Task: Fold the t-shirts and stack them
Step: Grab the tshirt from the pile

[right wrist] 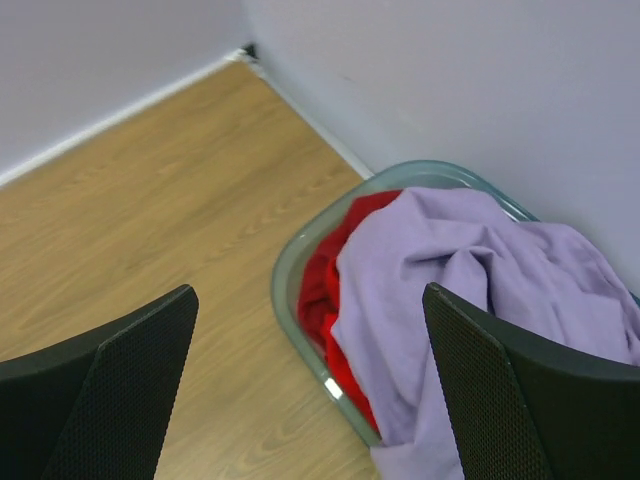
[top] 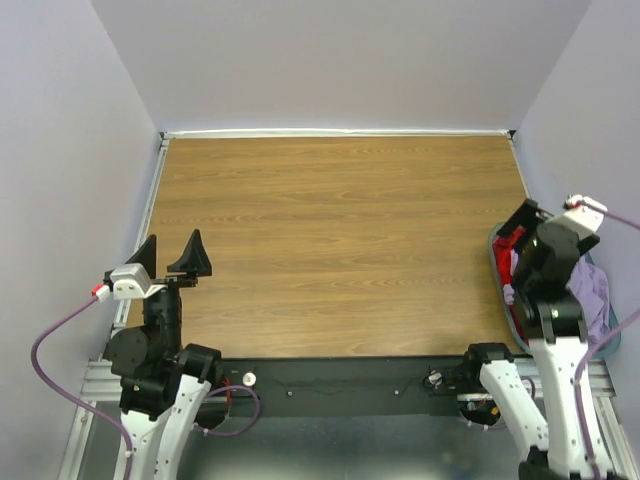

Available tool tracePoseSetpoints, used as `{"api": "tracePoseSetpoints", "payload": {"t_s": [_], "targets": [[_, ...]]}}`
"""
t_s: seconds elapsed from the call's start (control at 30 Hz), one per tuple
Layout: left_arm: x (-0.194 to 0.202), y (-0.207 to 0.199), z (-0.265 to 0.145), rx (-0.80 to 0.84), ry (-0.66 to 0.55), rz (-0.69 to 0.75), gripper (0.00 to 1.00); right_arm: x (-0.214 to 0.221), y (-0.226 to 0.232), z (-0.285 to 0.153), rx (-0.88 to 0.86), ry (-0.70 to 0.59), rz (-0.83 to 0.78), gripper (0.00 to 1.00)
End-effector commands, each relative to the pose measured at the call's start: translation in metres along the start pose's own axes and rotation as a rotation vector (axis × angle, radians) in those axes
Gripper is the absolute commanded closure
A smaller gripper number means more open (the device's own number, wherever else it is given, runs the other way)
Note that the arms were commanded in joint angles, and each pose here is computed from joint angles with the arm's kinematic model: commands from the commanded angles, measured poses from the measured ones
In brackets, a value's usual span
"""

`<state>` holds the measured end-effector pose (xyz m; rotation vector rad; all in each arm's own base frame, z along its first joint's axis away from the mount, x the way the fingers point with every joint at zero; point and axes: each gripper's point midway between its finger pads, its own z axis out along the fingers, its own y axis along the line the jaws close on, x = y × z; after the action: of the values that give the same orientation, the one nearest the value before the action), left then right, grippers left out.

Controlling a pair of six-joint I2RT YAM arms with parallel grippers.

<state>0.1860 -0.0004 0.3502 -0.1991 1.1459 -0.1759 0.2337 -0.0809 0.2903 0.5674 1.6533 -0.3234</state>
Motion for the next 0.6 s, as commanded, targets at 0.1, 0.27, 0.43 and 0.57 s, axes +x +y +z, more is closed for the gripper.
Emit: {"api": "tracePoseSetpoints", "payload": {"t_s": [0.1, 0.27, 0.43, 0.57], "targets": [[-0.02, 0.003, -0.014, 0.002, -0.092, -0.055, 0.01, 0.032, -0.032, 0.034, 0.405, 0.244, -0.117, 0.0], [-0.021, -0.001, -0.016, 0.03, -0.097, -0.065, 0.01, 0.06, -0.03, 0.055, 0.51, 0.33, -0.109, 0.0], [-0.021, -0.004, -0.017, 0.048, -0.099, -0.075, 0.01, 0.091, -0.031, 0.069, 0.503, 0.455, -0.088, 0.0], [-0.021, -0.006, -0.018, 0.057, -0.102, -0.079, 0.01, 0.101, -0.048, 0.075, 0.567, 0.486, -0.087, 0.03]]}}
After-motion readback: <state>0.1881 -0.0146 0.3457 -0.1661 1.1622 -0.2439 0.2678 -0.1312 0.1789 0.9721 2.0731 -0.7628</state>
